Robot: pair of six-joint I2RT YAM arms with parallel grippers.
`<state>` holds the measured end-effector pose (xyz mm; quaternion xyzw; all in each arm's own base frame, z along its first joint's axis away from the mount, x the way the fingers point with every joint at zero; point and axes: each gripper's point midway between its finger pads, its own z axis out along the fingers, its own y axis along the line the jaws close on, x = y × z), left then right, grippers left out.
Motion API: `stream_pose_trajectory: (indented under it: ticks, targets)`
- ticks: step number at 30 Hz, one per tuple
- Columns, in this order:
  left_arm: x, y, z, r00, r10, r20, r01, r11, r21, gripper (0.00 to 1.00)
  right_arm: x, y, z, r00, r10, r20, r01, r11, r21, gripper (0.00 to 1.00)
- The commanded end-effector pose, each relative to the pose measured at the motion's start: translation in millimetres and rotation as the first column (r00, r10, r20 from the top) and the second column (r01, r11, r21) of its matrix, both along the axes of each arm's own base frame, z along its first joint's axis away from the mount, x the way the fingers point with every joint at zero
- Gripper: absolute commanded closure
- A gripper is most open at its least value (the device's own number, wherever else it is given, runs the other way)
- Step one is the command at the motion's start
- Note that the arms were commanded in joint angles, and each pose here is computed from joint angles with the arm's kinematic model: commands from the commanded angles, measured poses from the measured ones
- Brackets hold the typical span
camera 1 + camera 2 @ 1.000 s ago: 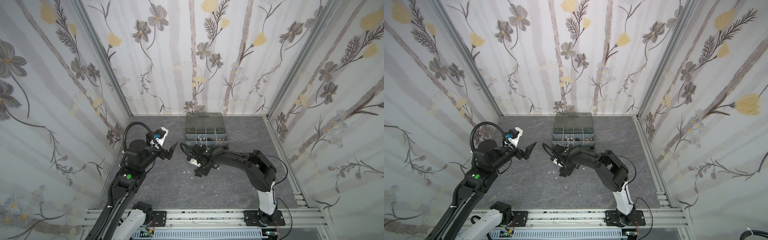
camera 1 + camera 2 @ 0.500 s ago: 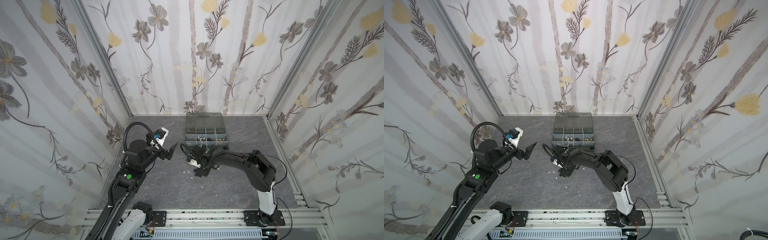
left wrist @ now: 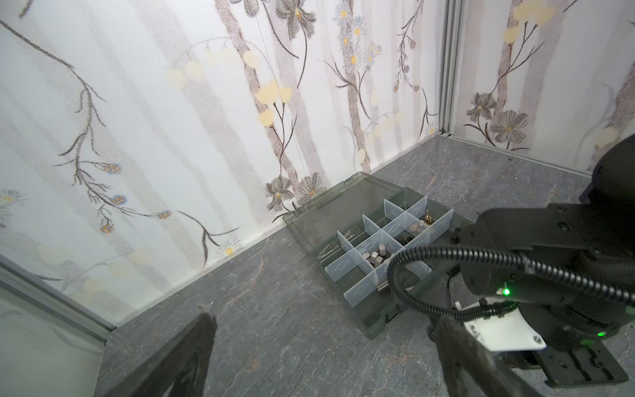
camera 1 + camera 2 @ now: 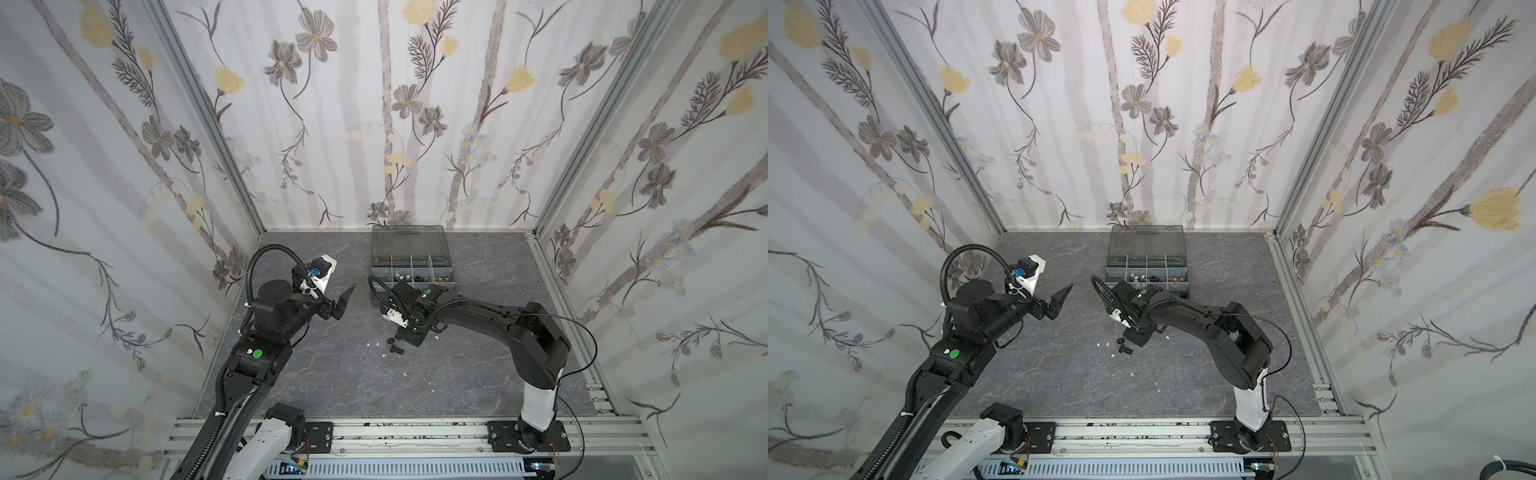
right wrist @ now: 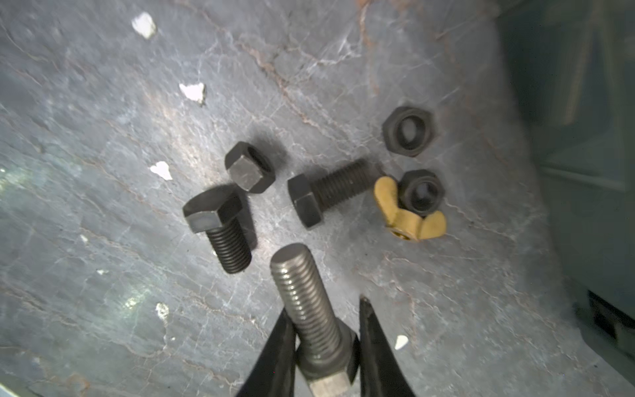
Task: Sort the screws and nuts into containers
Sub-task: Pick up the screw from the center of the table, then place the screw into the container.
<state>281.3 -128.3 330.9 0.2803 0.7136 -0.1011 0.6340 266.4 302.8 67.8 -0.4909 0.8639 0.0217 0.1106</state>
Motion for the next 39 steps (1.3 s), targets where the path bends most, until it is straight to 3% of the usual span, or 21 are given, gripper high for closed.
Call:
stream_pose_trajectory:
  ticks: [1, 7, 15, 28, 37, 39]
  targets:
    - [-0.3, -0.1, 8.2, 0.999, -0.002, 0.034, 0.003, 1.000, -0.008, 0.00, 19.4, 3.2, 23.4, 0.999, -0.039, 0.037, 0.037, 0.998, 0.052, 0.94]
    - [-1.4, -0.4, 9.6, 0.999, -0.006, 0.038, 0.006, 1.000, -0.011, 0.00, 90.4, 8.7, 54.2, 0.977, -0.143, 0.156, 0.127, 0.986, 0.111, 0.93]
    - [-0.7, 0.9, 9.4, 0.999, 0.002, 0.038, -0.002, 1.000, -0.008, 0.00, 135.7, 29.9, 50.3, 0.964, -0.130, 0.231, 0.108, 0.989, 0.104, 0.92]
    - [0.6, 0.9, 8.1, 0.999, 0.004, 0.035, -0.004, 1.000, -0.004, 0.00, 141.7, 31.5, 6.0, 0.977, -0.116, 0.181, 0.109, 0.993, 0.051, 0.88]
    - [0.4, 1.8, 8.0, 0.999, 0.008, 0.036, -0.008, 1.000, -0.003, 0.00, 144.2, 24.3, 6.6, 0.973, -0.117, 0.198, 0.115, 0.993, 0.021, 0.75]
    - [0.2, 2.1, 9.0, 0.999, 0.009, 0.038, -0.009, 1.000, -0.005, 0.00, 143.6, 27.0, 12.8, 0.973, -0.117, 0.201, 0.111, 0.993, 0.040, 0.68]
